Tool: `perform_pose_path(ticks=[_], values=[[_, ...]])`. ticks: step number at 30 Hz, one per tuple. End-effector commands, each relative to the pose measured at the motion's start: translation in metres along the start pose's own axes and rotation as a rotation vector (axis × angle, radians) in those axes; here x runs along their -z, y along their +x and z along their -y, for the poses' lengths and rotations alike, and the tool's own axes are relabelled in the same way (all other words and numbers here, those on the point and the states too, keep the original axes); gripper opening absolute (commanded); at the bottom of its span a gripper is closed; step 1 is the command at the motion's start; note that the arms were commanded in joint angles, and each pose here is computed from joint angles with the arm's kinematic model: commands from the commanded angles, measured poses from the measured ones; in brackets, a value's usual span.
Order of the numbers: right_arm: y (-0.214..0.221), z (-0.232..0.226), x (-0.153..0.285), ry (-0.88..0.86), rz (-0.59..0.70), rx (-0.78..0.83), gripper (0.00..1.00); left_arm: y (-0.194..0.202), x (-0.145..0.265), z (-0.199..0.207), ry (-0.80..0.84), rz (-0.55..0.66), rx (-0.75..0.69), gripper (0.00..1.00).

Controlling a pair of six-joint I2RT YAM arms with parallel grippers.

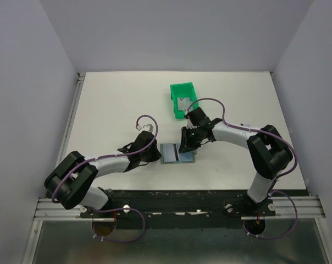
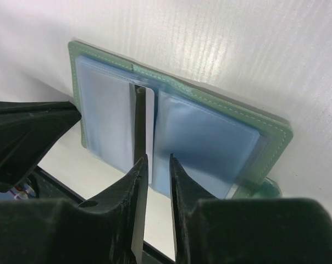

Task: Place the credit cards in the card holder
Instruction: Insert the credit card into the card holder.

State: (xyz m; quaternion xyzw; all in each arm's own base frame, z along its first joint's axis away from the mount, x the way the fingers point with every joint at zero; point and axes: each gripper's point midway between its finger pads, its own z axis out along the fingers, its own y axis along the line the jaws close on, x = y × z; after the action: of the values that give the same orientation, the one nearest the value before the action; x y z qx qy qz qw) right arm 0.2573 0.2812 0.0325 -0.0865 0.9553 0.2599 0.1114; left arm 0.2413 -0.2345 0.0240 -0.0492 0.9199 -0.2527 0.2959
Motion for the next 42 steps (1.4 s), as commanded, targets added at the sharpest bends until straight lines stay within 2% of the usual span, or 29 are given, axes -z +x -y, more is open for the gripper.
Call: perform_pose_path(ticks=[1,14,27,33,42], values=[[0.000,-0.012,-0.006,-0.060,-0.001,0.002,0.29,0.020,-0.001,-0.014,-0.033,-0.064,-0.018,0.00],[0.009,-0.013,-0.023,-0.032,-0.046,0.003,0.29,0.020,-0.002,-0.015,-0.033,-0.064,-0.019,0.00],[0.015,-0.056,-0.031,-0.207,-0.079,0.019,0.30,0.021,-0.002,-0.013,-0.024,-0.069,-0.017,0.00],[0.009,-0.042,-0.015,-0.095,-0.034,0.055,0.43,0.021,-0.002,-0.014,-0.025,-0.068,-0.018,0.00],[-0.014,-0.016,0.034,0.131,0.121,0.109,0.47,0.022,-0.002,-0.013,-0.024,-0.071,-0.017,0.00]])
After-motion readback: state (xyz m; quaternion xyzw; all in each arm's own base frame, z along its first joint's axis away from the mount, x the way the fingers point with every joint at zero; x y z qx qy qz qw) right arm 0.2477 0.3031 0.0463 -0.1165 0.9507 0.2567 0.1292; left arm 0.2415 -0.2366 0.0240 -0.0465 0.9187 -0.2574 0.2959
